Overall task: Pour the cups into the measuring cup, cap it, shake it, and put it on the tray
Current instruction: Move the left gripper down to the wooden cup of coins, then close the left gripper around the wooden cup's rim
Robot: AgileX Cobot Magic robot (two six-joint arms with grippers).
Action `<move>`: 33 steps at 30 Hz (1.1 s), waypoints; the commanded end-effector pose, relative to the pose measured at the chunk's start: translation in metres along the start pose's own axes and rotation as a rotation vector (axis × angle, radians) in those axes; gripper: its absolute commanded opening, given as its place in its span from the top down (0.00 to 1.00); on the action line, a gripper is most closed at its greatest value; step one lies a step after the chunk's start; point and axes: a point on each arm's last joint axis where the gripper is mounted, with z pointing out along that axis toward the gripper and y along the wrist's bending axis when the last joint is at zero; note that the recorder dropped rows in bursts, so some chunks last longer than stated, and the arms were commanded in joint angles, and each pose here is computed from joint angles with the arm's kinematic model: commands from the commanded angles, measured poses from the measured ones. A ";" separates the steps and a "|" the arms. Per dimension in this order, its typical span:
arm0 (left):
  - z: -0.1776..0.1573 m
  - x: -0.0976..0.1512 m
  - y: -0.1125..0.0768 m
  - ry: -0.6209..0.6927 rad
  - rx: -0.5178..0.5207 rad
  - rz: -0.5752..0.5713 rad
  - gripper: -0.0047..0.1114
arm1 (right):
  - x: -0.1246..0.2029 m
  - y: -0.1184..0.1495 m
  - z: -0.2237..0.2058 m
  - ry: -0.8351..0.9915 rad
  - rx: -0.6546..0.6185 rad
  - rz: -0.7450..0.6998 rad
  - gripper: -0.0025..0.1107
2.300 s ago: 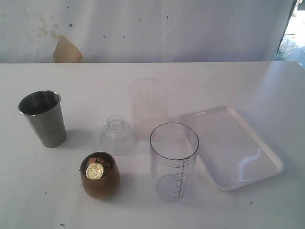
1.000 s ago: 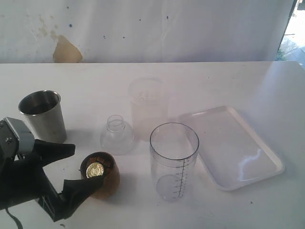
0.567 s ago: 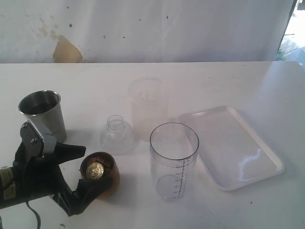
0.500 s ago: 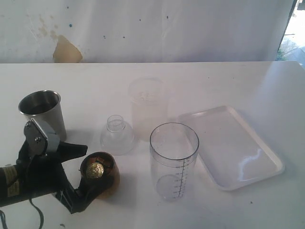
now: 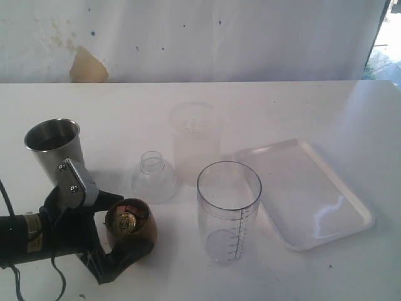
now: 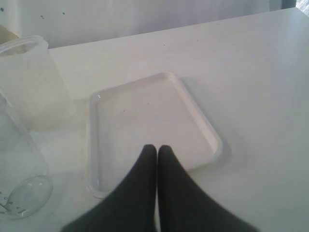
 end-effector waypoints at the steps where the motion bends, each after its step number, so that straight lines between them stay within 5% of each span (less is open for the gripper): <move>1: 0.005 -0.002 0.004 -0.003 -0.003 0.001 0.06 | 0.001 -0.001 0.000 -0.005 0.009 -0.002 0.98; 33: 0.011 -0.008 0.019 -0.102 -0.132 0.047 0.06 | 0.001 -0.001 0.000 -0.005 0.009 -0.002 0.98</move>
